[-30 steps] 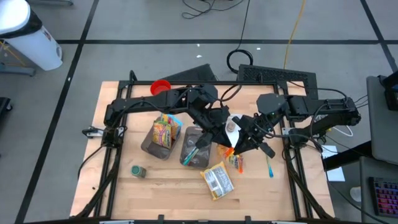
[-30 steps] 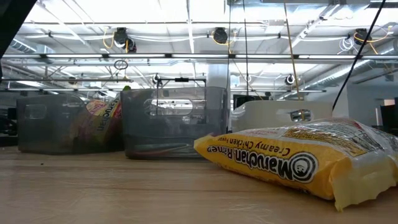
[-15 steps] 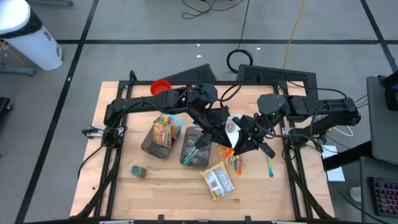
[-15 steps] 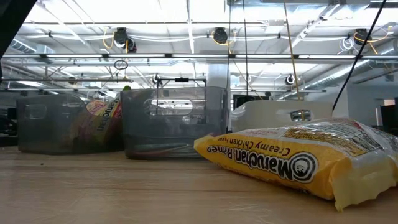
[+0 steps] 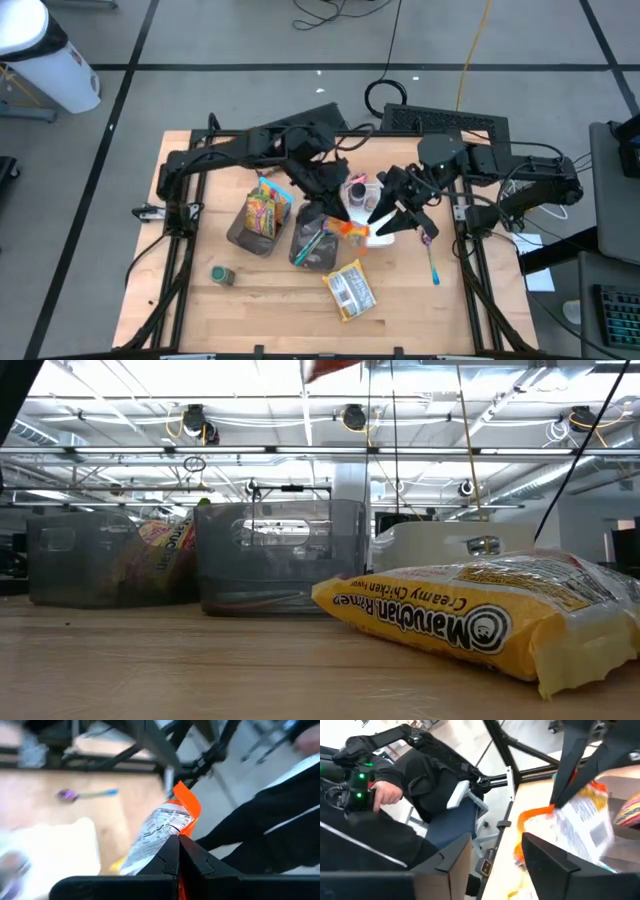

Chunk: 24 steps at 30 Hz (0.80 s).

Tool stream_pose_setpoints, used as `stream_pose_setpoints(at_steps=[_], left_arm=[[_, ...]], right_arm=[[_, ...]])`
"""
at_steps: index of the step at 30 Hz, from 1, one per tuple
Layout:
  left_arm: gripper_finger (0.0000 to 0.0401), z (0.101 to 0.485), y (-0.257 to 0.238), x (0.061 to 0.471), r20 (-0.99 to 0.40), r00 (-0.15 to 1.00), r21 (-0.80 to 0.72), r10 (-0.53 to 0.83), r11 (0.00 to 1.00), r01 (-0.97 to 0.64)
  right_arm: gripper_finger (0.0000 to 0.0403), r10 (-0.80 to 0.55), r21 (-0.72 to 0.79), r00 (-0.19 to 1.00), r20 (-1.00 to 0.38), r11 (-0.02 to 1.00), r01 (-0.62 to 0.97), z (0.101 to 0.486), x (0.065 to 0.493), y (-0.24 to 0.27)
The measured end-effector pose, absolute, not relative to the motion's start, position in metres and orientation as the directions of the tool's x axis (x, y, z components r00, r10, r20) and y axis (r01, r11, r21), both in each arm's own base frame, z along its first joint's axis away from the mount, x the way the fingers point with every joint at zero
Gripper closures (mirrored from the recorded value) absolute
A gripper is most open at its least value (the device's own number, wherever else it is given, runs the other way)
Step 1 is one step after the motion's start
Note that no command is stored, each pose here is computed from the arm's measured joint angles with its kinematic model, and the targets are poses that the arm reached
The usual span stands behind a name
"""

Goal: Pick & Place Food Item
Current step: Put the orange pack into the left gray bin

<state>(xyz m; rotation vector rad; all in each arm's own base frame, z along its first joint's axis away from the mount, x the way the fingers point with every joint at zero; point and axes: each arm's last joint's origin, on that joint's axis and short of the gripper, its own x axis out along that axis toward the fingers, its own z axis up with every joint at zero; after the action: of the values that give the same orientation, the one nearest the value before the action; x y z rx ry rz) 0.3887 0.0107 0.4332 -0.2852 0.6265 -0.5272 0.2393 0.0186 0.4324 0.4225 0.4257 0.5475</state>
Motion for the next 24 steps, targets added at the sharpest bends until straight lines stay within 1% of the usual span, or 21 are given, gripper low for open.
stream_pose_setpoints(at_steps=[5,9,12,15,19,24], left_arm=[[0.0398,0.443,0.009,0.354,-0.605,0.656,-0.348,-0.450,0.891,0.290],[0.0399,0.451,0.005,0.324,-0.681,0.603,-0.342,-0.415,0.909,0.239],[0.0399,0.460,0.000,0.302,-0.711,0.588,-0.326,-0.386,0.921,0.212],[0.0399,0.472,-0.004,0.281,-0.717,0.603,-0.294,-0.350,0.936,0.193],[0.0399,0.485,-0.005,0.252,-0.697,0.655,-0.246,-0.292,0.955,0.165],[0.0399,0.487,-0.003,0.222,-0.625,0.745,-0.223,-0.234,0.968,0.117]], right_arm=[[0.0216,0.533,0.461,0.797,-0.284,0.805,-0.374,0.433,0.235,0.010],[0.0218,0.470,0.437,0.833,-0.292,0.840,-0.321,0.433,0.235,0.004],[0.0223,0.445,0.418,0.846,-0.294,0.856,-0.305,0.433,0.236,0.003],[0.0228,0.410,0.399,0.861,-0.300,0.874,-0.277,0.433,0.236,0.002],[0.0231,0.405,0.406,0.864,-0.298,0.873,-0.268,0.433,0.236,0.002],[0.0232,0.363,0.399,0.883,-0.297,0.888,-0.230,0.434,0.237,0.001]])
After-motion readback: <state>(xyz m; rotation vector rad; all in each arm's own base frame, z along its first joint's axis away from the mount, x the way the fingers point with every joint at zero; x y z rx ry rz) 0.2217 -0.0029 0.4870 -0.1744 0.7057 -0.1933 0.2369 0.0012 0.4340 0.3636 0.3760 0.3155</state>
